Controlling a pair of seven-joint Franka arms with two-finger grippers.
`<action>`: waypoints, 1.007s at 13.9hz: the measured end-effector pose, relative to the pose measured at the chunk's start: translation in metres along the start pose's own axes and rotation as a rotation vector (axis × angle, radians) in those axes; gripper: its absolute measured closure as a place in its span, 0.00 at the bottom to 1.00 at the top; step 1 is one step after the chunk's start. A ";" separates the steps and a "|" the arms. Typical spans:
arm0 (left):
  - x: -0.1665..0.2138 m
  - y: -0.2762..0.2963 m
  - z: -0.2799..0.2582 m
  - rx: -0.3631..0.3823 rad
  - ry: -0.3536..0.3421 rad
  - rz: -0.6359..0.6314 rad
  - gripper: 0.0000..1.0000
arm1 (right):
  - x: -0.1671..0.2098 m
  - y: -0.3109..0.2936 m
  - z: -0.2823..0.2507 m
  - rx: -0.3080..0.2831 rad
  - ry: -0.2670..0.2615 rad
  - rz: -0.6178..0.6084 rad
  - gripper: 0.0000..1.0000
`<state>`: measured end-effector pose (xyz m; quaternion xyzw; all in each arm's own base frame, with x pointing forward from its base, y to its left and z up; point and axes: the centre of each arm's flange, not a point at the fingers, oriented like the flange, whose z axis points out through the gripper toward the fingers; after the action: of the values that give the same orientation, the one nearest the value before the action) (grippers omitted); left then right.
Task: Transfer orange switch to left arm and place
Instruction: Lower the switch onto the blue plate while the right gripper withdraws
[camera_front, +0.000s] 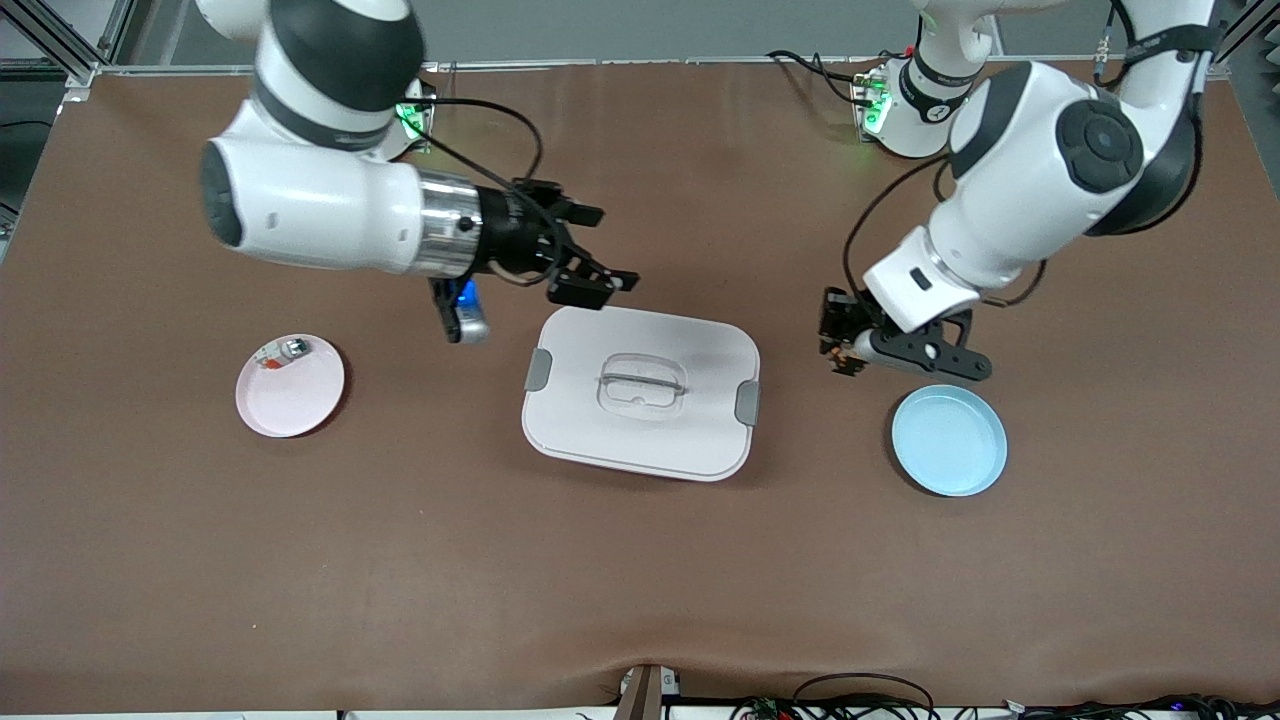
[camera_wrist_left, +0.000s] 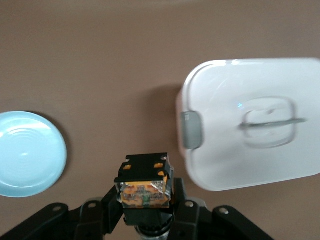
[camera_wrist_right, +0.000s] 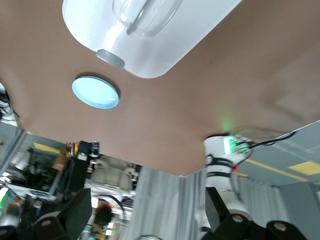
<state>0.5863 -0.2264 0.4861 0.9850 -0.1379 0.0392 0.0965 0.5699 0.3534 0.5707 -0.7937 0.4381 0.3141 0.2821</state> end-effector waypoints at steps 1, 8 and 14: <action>0.000 -0.016 0.006 0.019 -0.015 0.046 0.58 | 0.006 0.005 -0.012 -0.020 0.032 -0.043 0.00; -0.007 -0.118 0.060 0.042 -0.133 0.399 0.58 | 0.045 0.042 -0.023 -0.317 0.357 -0.437 0.00; -0.004 -0.148 0.115 0.076 -0.202 0.744 0.58 | 0.132 0.083 -0.106 -0.479 0.465 -0.706 0.00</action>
<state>0.6298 -0.1094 0.3469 0.8695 -0.4929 -0.0205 0.0253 0.5792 0.1707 0.5261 -0.9855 0.1089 0.1056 0.0754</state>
